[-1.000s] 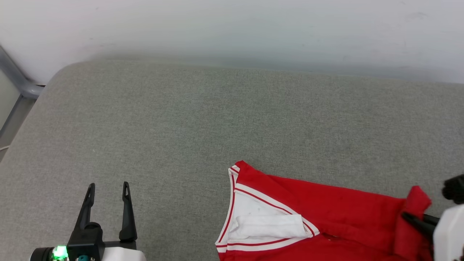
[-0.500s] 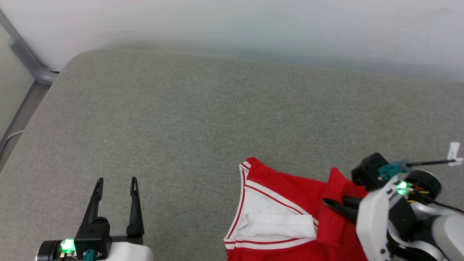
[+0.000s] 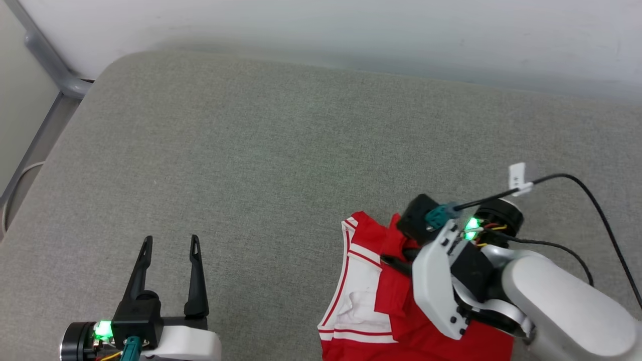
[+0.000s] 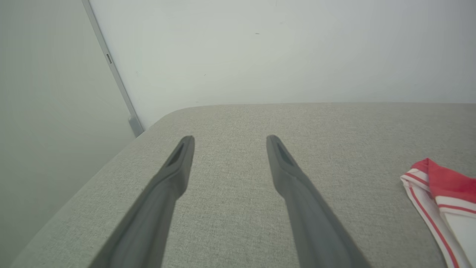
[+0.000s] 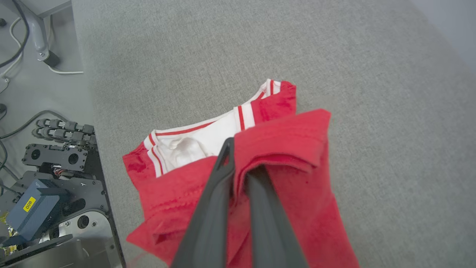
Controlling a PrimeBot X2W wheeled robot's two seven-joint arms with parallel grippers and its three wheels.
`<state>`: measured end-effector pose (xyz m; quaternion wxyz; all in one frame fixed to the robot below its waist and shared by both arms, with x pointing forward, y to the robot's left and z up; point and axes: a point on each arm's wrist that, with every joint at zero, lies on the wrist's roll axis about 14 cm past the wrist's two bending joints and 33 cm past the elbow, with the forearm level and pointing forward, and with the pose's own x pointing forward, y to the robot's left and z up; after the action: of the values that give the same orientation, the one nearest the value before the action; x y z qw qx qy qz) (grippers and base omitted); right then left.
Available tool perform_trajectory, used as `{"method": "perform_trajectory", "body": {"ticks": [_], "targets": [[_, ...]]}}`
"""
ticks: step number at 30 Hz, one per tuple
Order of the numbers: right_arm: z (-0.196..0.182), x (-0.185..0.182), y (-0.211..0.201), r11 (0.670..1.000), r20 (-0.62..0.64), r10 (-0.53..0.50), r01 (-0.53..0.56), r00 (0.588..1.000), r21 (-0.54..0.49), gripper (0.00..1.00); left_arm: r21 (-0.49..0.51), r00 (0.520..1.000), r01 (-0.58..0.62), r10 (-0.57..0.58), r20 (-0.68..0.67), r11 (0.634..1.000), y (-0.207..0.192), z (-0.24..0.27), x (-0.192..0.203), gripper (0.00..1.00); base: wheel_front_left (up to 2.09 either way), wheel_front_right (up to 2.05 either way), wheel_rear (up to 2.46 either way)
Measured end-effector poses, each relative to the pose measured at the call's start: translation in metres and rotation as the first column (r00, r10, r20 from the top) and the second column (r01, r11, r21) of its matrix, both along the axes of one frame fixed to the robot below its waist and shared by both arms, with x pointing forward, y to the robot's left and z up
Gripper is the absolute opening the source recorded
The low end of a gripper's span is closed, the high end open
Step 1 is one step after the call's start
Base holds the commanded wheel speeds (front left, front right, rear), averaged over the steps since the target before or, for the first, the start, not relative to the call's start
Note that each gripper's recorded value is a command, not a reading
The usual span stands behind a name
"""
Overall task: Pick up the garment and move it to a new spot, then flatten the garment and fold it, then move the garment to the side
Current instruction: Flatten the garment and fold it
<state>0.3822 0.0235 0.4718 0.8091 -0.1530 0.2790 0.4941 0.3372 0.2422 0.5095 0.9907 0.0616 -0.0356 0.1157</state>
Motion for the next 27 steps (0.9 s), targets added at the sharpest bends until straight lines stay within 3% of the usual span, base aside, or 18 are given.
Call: {"method": "perform_trajectory", "body": {"ticks": [8,14,19,20,21,22,27], "targets": [[-0.044,0.0,0.018,0.995,-0.096,0.038,-0.046,0.995,-0.085,0.0,-0.004,1.0,-0.005,0.005,-0.013,1.0,0.0,-0.004,0.007,1.0,0.0,0.0,0.0],[-0.086,-0.004,0.008,0.982,-0.173,0.019,-0.05,0.985,-0.182,0.0,-0.005,1.0,-0.009,0.009,-0.023,1.0,0.0,-0.008,0.011,1.0,0.0,0.0,0.0],[-0.094,-0.008,0.008,0.984,-0.19,0.01,-0.043,0.982,-0.172,0.0,-0.005,1.0,-0.011,0.011,-0.026,1.0,0.0,-0.009,0.012,1.0,0.0,0.0,0.0],[-0.093,-0.008,0.008,0.986,-0.189,0.007,-0.038,0.982,-0.16,0.16,-0.005,1.0,-0.008,0.008,-0.024,1.0,-0.001,-0.008,0.013,1.0,0.0,0.0,0.0],[-0.09,-0.008,0.009,0.99,-0.185,0.003,-0.029,0.983,-0.139,0.44,-0.005,1.0,-0.004,0.004,-0.022,1.0,-0.002,-0.008,0.013,1.0,0.0,0.0,0.0],[-0.086,-0.007,0.011,0.993,-0.182,-0.004,-0.017,0.983,-0.114,1.0,-0.006,1.0,-0.001,0.001,-0.02,1.0,-0.003,-0.007,0.013,1.0,0.0,0.0,0.0],[-0.049,0.007,0.015,0.998,-0.086,-0.04,0.044,0.996,0.051,1.0,0.004,1.0,0.02,-0.02,-0.005,1.0,-0.007,-0.003,0.013,1.0,0.0,0.0,0.0]]}}
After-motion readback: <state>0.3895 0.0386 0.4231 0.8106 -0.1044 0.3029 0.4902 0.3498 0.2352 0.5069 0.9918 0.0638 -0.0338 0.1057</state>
